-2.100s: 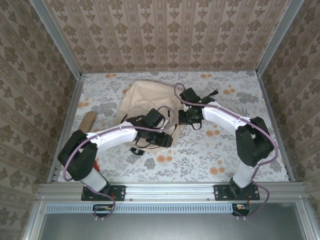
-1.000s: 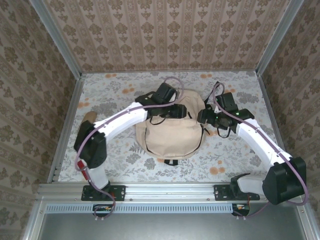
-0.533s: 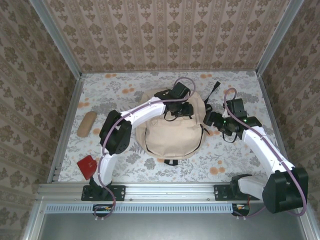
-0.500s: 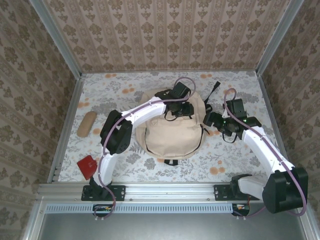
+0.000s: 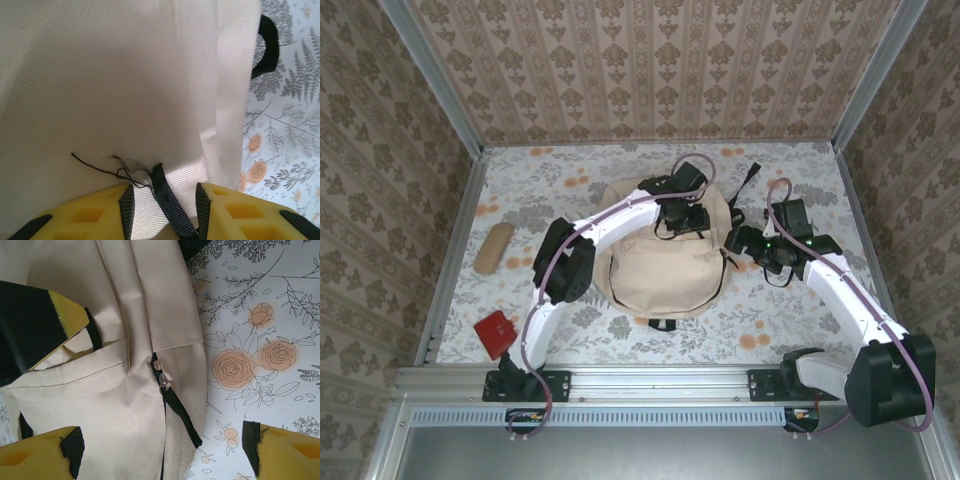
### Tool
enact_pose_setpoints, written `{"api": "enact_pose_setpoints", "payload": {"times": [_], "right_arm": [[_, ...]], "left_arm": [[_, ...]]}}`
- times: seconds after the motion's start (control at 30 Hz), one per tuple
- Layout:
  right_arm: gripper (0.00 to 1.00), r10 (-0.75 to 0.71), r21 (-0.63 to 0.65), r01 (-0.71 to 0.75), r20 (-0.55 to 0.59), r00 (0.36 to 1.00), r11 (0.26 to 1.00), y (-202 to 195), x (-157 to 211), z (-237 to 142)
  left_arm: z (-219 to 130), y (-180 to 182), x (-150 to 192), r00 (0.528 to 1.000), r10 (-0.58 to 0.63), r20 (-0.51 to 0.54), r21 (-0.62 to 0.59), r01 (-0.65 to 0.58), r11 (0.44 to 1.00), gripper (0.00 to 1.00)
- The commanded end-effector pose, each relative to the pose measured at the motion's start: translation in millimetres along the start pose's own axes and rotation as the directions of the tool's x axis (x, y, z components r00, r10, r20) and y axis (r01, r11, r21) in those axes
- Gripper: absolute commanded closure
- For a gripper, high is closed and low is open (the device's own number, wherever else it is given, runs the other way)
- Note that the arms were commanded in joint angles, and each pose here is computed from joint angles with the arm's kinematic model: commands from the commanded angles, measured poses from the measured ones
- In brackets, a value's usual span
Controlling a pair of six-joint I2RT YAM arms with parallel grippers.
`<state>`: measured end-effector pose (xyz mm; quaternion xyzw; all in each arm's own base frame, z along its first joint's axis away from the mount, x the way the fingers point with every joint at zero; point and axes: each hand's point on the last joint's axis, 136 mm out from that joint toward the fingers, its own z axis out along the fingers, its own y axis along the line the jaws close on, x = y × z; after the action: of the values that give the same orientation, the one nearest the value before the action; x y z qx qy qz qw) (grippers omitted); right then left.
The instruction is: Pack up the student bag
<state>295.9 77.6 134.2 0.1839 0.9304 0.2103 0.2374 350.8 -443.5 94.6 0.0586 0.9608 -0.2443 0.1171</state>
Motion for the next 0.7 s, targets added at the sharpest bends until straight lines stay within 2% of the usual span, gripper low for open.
{"api": "enact_pose_setpoints", "payload": {"times": [0.0, 0.1, 0.23, 0.4, 0.53, 0.67], "right_arm": [[0.14, 0.022, -0.020, -0.022, 0.004, 1.000, 1.000, 2, 1, -3], [0.14, 0.022, -0.021, -0.022, 0.004, 1.000, 1.000, 2, 1, -3], [0.14, 0.022, -0.024, -0.022, 0.002, 1.000, 0.999, 2, 2, -3], [0.14, 0.023, -0.026, -0.023, 0.003, 1.000, 0.999, 3, 2, -3], [0.15, 0.024, -0.024, -0.024, 0.000, 1.000, 0.999, 2, 2, -3], [0.14, 0.030, -0.028, -0.030, -0.006, 1.000, 0.999, 3, 3, -2]], "left_arm": [[11, 16, 13, 0.999, 0.022, -0.043, -0.125, -0.027, 0.992, 0.63], [16, 20, 14, 0.998, 0.052, -0.047, -0.185, -0.060, 0.981, 0.64], [23, 19, 16, 0.996, 0.069, -0.054, -0.205, -0.078, 0.976, 0.68], [26, 8, 10, 0.996, 0.087, -0.031, -0.157, -0.091, 0.983, 0.82], [15, -2, -2, 0.993, 0.115, 0.014, -0.131, -0.112, 0.985, 0.99], [-11, -10, -13, 0.986, 0.150, 0.070, -0.124, -0.141, 0.982, 1.00]]}}
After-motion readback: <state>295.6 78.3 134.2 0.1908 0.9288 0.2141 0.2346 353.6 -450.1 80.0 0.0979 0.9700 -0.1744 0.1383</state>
